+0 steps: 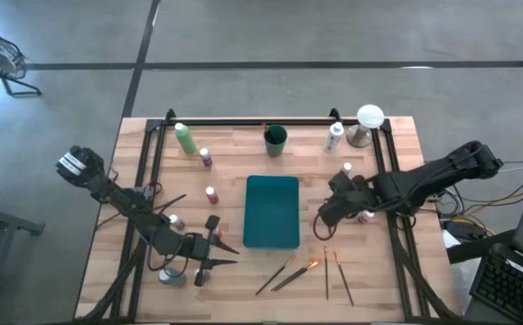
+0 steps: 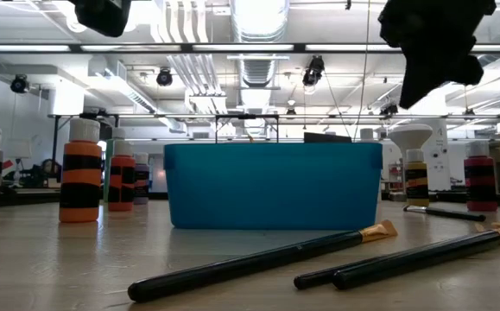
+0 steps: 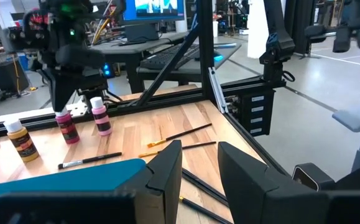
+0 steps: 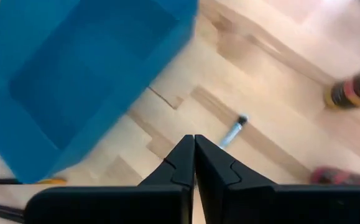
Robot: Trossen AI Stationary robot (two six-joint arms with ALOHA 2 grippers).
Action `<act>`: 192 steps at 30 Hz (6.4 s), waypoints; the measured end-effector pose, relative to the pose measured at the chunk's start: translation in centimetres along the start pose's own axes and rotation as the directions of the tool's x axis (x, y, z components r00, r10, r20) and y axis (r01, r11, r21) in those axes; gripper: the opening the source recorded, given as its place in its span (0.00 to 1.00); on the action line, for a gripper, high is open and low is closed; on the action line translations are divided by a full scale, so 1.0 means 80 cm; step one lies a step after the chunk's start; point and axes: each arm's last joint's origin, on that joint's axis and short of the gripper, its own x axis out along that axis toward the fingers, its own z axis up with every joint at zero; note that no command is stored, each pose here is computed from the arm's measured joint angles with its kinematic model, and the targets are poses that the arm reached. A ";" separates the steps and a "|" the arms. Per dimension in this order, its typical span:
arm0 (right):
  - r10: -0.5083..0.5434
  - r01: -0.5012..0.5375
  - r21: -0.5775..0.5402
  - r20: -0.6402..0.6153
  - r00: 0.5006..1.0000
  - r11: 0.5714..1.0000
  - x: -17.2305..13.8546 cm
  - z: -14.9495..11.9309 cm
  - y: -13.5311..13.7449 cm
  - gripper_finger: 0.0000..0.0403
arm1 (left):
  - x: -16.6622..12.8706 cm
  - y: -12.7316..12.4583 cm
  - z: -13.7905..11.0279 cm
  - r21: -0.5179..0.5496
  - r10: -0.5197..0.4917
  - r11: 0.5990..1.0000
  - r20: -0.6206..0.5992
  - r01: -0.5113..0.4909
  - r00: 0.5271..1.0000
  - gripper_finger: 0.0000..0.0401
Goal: Pick & Place Paint Supplies
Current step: Put the silver paint brush into the green cup
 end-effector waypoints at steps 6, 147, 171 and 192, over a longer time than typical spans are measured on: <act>-0.151 0.154 0.036 -0.074 0.986 0.987 0.013 -0.001 -0.012 0.02 | 0.000 0.000 0.000 0.021 0.000 1.000 0.000 0.000 1.000 0.28; 0.068 0.266 -0.313 0.754 0.654 0.911 -0.011 0.233 0.026 0.02 | 0.000 0.000 0.000 0.002 -0.001 1.000 -0.001 0.001 1.000 0.28; 0.170 0.268 -0.376 0.805 0.569 0.887 0.116 0.272 -0.023 0.02 | 0.001 0.001 0.000 0.050 0.009 0.999 -0.001 -0.009 1.000 0.28; 0.161 0.266 -0.405 0.761 0.628 0.875 0.177 0.270 -0.031 0.02 | 0.000 0.001 -0.004 0.036 0.007 0.999 -0.028 -0.006 1.000 0.28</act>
